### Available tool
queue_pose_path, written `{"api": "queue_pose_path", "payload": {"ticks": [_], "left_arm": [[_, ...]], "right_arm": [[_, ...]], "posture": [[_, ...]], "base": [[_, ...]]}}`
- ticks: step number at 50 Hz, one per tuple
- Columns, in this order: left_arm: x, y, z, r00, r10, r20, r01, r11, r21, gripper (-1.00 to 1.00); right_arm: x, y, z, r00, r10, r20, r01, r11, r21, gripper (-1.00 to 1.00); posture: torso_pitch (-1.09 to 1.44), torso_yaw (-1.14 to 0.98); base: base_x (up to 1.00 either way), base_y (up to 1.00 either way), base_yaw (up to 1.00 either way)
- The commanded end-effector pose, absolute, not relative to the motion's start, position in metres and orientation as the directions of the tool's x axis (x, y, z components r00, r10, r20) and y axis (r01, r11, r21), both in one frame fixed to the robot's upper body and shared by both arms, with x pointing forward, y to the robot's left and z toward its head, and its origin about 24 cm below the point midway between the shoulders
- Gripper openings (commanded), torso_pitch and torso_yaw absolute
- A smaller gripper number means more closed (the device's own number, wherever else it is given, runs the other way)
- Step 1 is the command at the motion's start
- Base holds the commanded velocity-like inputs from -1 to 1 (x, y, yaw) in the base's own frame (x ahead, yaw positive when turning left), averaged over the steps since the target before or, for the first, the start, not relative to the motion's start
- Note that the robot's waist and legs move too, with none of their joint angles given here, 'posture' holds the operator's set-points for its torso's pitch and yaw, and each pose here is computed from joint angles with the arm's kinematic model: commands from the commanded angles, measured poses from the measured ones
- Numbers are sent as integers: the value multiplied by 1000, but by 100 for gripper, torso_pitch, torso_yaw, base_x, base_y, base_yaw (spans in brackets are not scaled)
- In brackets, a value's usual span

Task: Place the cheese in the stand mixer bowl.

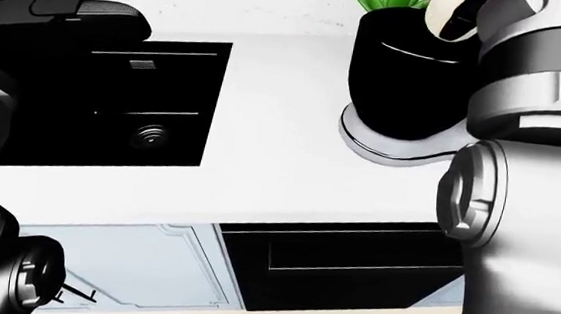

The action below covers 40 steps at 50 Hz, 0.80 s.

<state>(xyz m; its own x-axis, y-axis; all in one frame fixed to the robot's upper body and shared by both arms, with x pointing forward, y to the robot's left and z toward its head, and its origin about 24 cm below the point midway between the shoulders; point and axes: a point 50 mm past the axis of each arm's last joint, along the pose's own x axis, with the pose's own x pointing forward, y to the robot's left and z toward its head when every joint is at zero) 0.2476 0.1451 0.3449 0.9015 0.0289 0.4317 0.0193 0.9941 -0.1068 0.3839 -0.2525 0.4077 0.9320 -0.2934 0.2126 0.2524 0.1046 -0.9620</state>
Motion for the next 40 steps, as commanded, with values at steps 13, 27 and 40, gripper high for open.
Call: {"api": "queue_pose_path", "payload": {"ticks": [13, 27, 40], "left_arm": [[242, 146, 355, 873, 38, 486, 25, 992, -121, 100], [242, 146, 354, 873, 36, 485, 26, 992, -121, 100], [242, 145, 355, 873, 35, 486, 28, 992, -121, 100]], "right_arm": [[374, -243, 434, 909, -265, 321, 355, 92, -930, -100], [383, -243, 419, 916, -253, 313, 346, 96, -933, -100], [389, -230, 415, 927, -210, 311, 336, 92, -938, -100]], "posture": [[0, 0], [0, 0], [0, 0]], "base": [[0, 0, 0], [0, 0, 0], [0, 0, 0]]}}
